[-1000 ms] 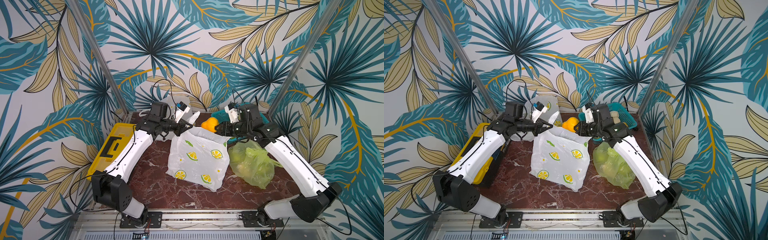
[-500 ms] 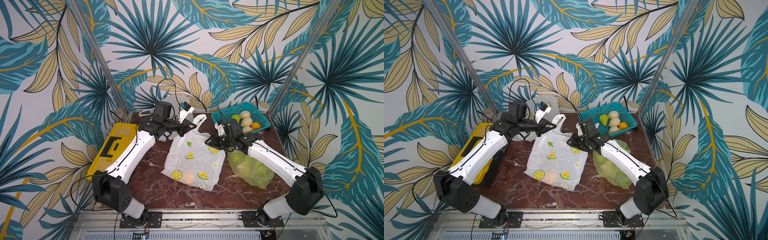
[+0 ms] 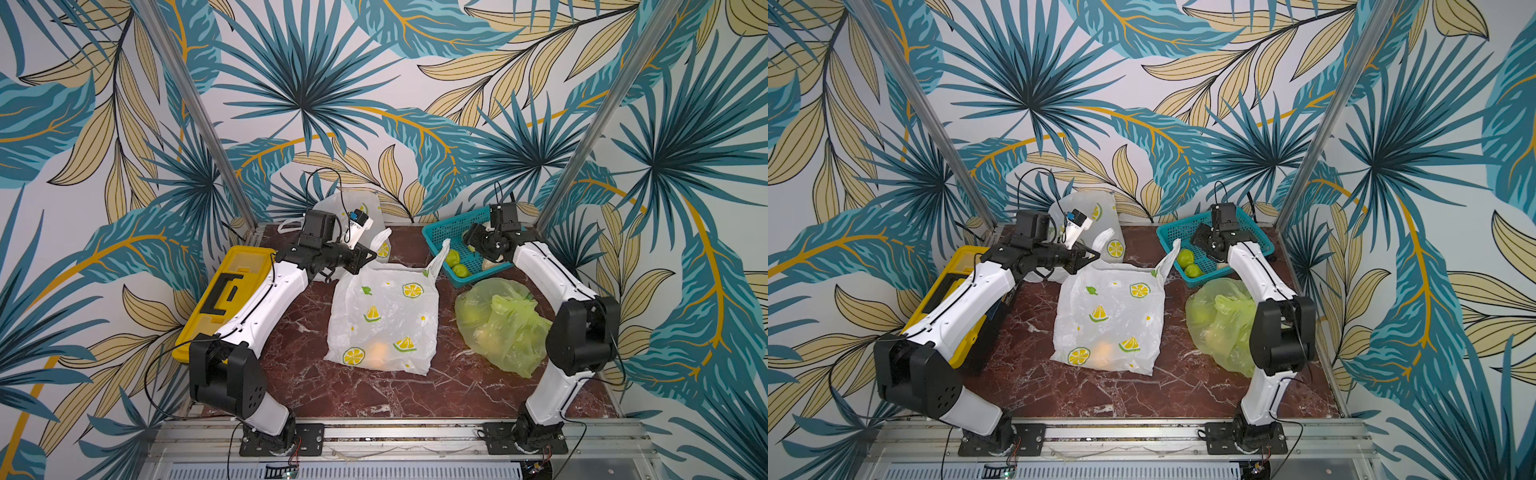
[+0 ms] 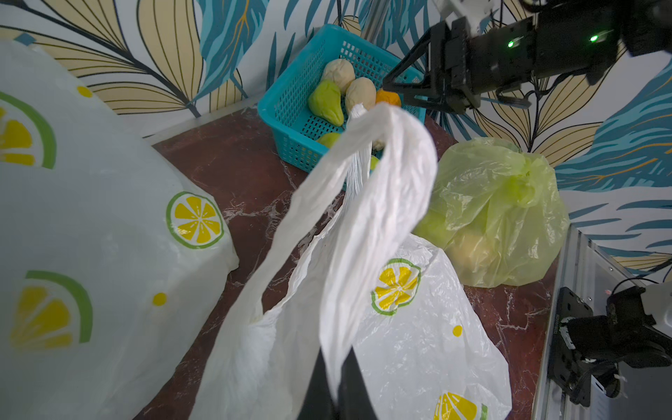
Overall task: Place the pears into plastic bags & tie knots
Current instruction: Place the pear in the plastic bag, then pick up the pear from the basket.
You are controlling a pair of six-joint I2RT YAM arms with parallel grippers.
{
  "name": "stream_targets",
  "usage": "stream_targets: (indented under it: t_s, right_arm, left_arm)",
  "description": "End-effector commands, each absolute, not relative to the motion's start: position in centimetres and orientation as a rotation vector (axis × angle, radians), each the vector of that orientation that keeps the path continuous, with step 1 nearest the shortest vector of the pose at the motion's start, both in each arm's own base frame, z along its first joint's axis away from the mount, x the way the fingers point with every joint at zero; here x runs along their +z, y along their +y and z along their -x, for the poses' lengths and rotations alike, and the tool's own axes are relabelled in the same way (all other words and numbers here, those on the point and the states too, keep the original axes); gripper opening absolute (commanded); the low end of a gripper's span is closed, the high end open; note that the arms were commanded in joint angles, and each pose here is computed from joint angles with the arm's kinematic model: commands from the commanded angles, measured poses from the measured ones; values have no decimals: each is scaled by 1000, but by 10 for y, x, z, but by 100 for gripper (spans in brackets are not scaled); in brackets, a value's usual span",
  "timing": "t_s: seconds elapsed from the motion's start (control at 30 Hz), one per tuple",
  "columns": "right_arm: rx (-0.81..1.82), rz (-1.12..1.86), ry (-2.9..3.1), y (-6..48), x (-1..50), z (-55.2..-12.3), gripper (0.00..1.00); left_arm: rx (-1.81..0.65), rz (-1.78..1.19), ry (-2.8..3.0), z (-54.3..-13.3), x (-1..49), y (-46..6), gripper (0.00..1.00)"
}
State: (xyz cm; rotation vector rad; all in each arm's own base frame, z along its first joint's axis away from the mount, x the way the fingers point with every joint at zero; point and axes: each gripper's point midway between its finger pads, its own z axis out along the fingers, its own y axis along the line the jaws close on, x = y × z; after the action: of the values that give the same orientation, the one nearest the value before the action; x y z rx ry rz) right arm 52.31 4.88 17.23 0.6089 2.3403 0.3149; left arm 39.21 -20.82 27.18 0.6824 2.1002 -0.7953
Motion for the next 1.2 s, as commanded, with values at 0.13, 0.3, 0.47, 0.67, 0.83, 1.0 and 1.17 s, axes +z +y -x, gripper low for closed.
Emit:
stream_targets:
  t_s: [0.13,0.3,0.47,0.67,0.83,1.0,1.17]
  right_arm:
    - [307,-576,2479,67,101,-554,78]
    - [343,-586,2529,81,68,-558,80]
    - [407,-601,2600,92,47,-555,80]
    - [434,-567,2603,96,60,-559,68]
    - [441,-536,2469,80,114,-563,40]
    - [435,-458,2342,74,193,-547,34]
    - [490,-399,2292,85,235,-504,32]
  left_arm:
    - [-860,-693,2046,-378,290,-209,0]
    - [-870,-719,2039,-376,290,-216,0]
    - [-873,-737,2032,-373,291,-221,0]
    - [-864,-746,2016,-372,296,-221,0]
    - [-843,-721,2031,-375,294,-219,0]
    - [-856,-747,2004,-372,302,-226,0]
    - [-865,-769,1979,-372,310,-231,0]
